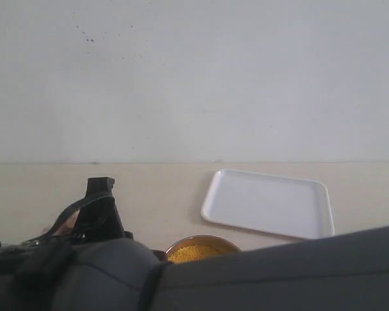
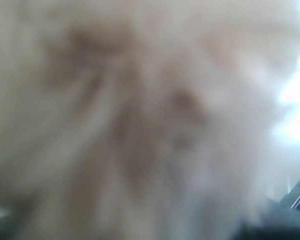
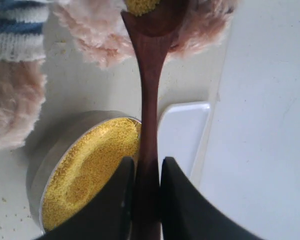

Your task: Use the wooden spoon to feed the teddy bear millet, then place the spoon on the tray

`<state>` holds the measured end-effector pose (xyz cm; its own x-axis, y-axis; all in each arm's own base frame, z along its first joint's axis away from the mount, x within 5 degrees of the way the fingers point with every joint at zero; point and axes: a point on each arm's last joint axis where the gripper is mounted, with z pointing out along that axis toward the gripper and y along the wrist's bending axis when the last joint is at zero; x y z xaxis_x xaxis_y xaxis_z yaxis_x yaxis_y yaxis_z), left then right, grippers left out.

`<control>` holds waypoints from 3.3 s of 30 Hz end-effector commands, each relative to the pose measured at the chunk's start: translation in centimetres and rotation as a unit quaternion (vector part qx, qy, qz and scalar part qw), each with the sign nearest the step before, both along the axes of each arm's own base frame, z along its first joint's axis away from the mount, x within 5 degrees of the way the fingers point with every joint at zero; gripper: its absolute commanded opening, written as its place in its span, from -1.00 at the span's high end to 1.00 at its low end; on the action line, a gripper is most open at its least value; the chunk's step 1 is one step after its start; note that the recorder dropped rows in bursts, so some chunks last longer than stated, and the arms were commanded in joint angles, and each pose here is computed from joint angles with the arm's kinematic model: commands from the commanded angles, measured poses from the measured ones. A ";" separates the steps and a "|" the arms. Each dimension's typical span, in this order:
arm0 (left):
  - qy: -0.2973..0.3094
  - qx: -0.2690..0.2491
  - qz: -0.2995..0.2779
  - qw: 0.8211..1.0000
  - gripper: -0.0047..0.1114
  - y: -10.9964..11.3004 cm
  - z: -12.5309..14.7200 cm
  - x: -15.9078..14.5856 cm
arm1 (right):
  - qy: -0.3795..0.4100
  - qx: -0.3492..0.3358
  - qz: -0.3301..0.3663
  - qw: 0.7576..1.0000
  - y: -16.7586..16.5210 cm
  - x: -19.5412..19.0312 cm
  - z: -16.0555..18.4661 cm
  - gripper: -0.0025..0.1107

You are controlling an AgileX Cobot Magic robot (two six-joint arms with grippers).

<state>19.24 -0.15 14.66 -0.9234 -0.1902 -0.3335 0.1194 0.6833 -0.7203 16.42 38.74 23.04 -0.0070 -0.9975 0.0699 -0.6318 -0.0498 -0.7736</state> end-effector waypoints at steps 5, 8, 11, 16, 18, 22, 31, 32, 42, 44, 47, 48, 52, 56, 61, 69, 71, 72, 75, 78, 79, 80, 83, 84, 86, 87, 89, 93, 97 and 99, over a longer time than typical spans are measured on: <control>-0.003 -0.012 0.000 1.000 0.85 -0.1 0.1 0.0 | -0.027 -0.008 0.010 1.000 0.1 -0.6 -0.1 0.91; -0.003 -0.012 0.000 1.000 0.85 -0.1 0.1 0.0 | -0.029 -0.008 0.015 0.999 0.2 -0.9 -0.1 0.91; -0.003 -0.012 0.000 1.000 0.85 -0.1 0.1 0.0 | -0.032 -0.007 0.017 0.999 0.3 -1.1 0.0 0.91; -0.003 -0.012 0.000 1.000 0.85 -0.1 0.1 0.0 | -0.055 -0.010 0.033 0.998 0.6 -1.4 0.3 0.91; -0.003 -0.012 0.000 1.000 0.85 -0.1 0.1 0.0 | -0.066 -0.019 0.040 0.997 0.8 -1.3 0.1 0.91; -0.003 -0.012 0.000 1.000 0.85 -0.1 0.1 0.0 | -0.070 -0.020 0.046 0.996 1.0 -1.6 0.1 0.91; -0.003 -0.012 0.000 1.000 0.85 -0.1 0.1 0.0 | -0.097 -0.030 0.055 0.993 1.1 -1.1 0.1 0.91; -0.003 -0.012 0.000 1.000 0.85 -0.1 0.1 0.0 | -0.097 -0.030 0.053 0.993 1.0 -0.9 0.1 0.91; -0.003 -0.010 0.001 1.000 0.85 -0.1 0.1 0.0 | -0.096 -0.016 0.037 0.995 1.3 -0.8 -0.9 0.91; -0.003 -0.011 0.000 1.000 0.85 -0.1 0.1 0.0 | -0.099 -0.020 0.040 0.994 1.3 -0.8 -1.0 0.91; -0.003 -0.011 0.000 1.000 0.85 -0.1 0.1 0.0 | -0.101 -0.018 0.040 0.994 1.3 -0.8 -0.8 0.91; -0.003 -0.011 0.000 1.000 0.85 -0.1 0.1 0.0 | -0.101 -0.018 0.040 0.994 1.3 -0.8 -0.8 0.91; -0.003 -0.011 0.000 1.000 0.85 -0.1 0.1 0.0 | -0.107 -0.051 0.044 0.992 0.4 -0.4 -2.3 0.91; -0.003 -0.011 0.000 1.000 0.85 -0.1 0.1 0.0 | -0.112 -0.044 0.041 0.992 -0.3 -0.9 -2.3 0.91; -0.003 -0.011 0.000 1.000 0.85 -0.1 0.1 0.0 | -0.134 -0.039 0.049 0.989 -0.2 -0.7 -1.9 0.91; -0.003 -0.011 0.000 1.000 0.85 -0.1 0.1 0.0 | -0.149 -0.034 0.058 0.987 0.1 -1.0 -1.7 0.91; -0.003 -0.011 0.000 1.000 0.85 -0.1 0.1 0.0 | -0.153 -0.020 0.057 0.986 0.2 -1.3 -1.2 0.91; -0.003 -0.011 0.000 1.000 0.85 -0.1 0.1 0.0 | -0.155 -0.009 0.054 0.986 0.2 -1.4 -1.2 0.91; -0.003 -0.011 0.000 1.000 0.85 -0.1 0.1 0.0 | -0.162 -0.015 0.055 0.985 0.1 -1.0 -1.1 0.91; -0.003 -0.011 0.000 1.000 0.85 -0.1 0.1 0.0 | -0.174 -0.012 0.059 0.983 0.2 -0.9 -0.9 0.91; -0.003 -0.011 0.000 1.000 0.85 -0.1 0.1 0.0 | -0.178 -0.023 0.066 0.982 0.1 -0.9 -1.0 0.91; -0.003 -0.011 0.000 1.000 0.85 -0.1 0.1 0.0 | -0.183 -0.034 0.074 0.980 0.1 -0.9 -1.0 0.91; -0.003 -0.011 0.000 1.000 0.85 -0.1 0.1 0.0 | -0.181 -0.040 0.077 0.980 0.0 -1.0 -1.2 0.91; -0.003 -0.011 0.000 1.000 0.85 -0.1 0.1 0.0 | -0.180 -0.040 0.077 0.980 0.0 -1.0 -1.3 0.91; -0.003 -0.011 0.000 1.000 0.85 -0.1 0.1 0.0 | -0.181 -0.040 0.077 0.980 0.0 -1.0 -1.2 0.91; -0.003 -0.011 0.000 1.000 0.85 -0.1 0.1 0.0 | -0.181 -0.036 0.076 0.980 0.0 -1.0 -1.1 0.91; -0.003 -0.011 0.000 1.000 0.85 -0.1 0.1 0.0 | -0.181 -0.024 0.070 0.981 -0.2 -1.0 -0.5 0.91; -0.003 -0.011 0.000 1.000 0.85 -0.1 0.1 0.0 | -0.163 0.042 0.023 0.986 -1.5 -0.6 1.9 0.91; -0.003 -0.011 0.000 1.000 0.85 -0.1 0.1 0.0 | -0.067 0.133 -0.082 0.985 -4.4 -0.1 4.3 0.91; -0.003 -0.011 0.000 1.000 0.85 -0.1 0.1 0.0 | -0.040 0.150 -0.109 0.982 -5.9 0.0 5.1 0.91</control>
<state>19.26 -0.15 14.67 -0.9229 -0.1919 -0.3337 0.1186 0.6829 -0.7208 16.31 34.37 27.28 -0.1515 -0.9686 -0.1971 -0.5079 0.2473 -0.8252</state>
